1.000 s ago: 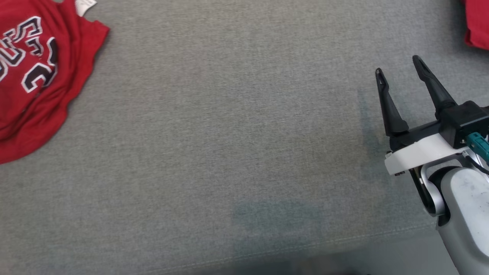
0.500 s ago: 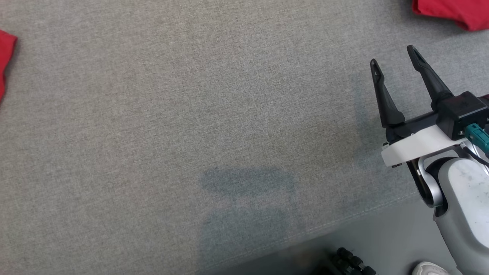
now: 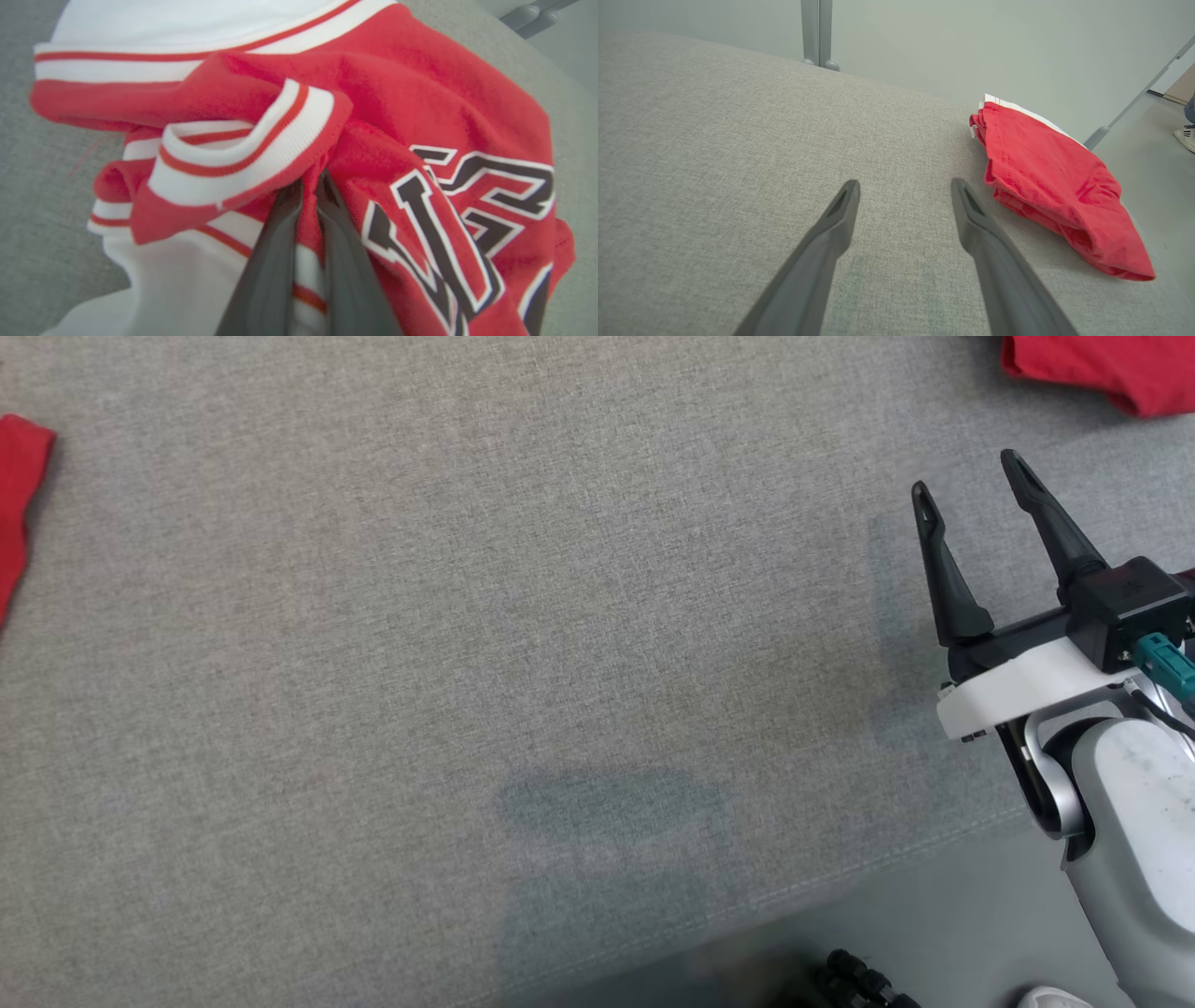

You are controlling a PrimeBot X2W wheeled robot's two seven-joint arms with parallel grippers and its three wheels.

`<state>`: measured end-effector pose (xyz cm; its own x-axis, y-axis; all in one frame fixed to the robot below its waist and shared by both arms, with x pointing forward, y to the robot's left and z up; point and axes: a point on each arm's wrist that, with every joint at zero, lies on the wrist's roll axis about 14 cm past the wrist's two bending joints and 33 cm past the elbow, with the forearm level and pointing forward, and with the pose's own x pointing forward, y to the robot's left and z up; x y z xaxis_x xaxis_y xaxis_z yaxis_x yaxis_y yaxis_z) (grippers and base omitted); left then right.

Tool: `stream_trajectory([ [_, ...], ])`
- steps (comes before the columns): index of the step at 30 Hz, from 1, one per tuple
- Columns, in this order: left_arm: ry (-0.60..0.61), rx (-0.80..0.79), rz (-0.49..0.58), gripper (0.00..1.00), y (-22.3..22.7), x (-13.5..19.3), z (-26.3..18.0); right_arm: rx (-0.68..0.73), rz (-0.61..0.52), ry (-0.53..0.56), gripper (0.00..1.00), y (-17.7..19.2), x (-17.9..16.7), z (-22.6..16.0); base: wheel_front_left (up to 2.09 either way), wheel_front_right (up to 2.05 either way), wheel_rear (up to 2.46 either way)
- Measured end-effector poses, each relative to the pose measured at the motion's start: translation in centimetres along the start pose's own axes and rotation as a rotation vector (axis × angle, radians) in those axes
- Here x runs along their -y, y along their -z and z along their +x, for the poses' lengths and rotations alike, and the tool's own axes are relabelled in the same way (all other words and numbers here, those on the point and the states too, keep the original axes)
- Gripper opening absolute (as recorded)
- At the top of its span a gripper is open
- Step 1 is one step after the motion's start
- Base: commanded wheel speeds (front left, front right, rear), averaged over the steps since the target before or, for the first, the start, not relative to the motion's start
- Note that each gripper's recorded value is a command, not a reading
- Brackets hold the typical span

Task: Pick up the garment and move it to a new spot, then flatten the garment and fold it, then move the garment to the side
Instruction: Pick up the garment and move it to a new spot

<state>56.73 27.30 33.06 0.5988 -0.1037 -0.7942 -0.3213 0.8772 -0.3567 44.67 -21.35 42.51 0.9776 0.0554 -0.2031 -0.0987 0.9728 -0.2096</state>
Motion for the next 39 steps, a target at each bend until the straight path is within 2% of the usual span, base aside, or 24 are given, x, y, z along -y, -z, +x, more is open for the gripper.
stream_trajectory([
  [9, 0.354, 0.130, 0.223, 0.00, -3.2, 11.9, -4.6, 0.061, 0.007, -0.040, 1.00, -1.8, -1.1, 0.3, 0.00, 0.00, 0.00],
  [15, 0.573, 0.058, 0.390, 0.00, 1.7, 19.4, -8.1, 0.097, 0.036, -0.086, 1.00, -3.1, -3.1, 0.0, 0.00, 0.00, 0.00],
  [20, 0.694, -0.007, 0.525, 0.00, 5.9, 23.9, -12.1, 0.134, 0.058, -0.116, 1.00, -4.6, -4.3, -0.8, 0.00, 0.00, 0.00],
  [28, 0.978, -0.103, 0.674, 0.00, 12.5, 31.8, -20.4, 0.204, 0.114, -0.147, 1.00, -7.4, -6.0, -2.6, 0.00, 0.00, 0.00],
  [34, 1.158, -0.178, 0.765, 0.00, 16.9, 36.2, -24.7, 0.205, 0.127, -0.091, 1.00, -7.4, -4.6, -4.4, 0.00, 0.00, 0.00],
  [39, 1.258, -0.207, 0.775, 0.00, 19.0, 39.1, -27.0, 0.210, 0.145, -0.034, 1.00, -7.4, -3.2, -5.7, 0.00, 0.00, 0.00],
])
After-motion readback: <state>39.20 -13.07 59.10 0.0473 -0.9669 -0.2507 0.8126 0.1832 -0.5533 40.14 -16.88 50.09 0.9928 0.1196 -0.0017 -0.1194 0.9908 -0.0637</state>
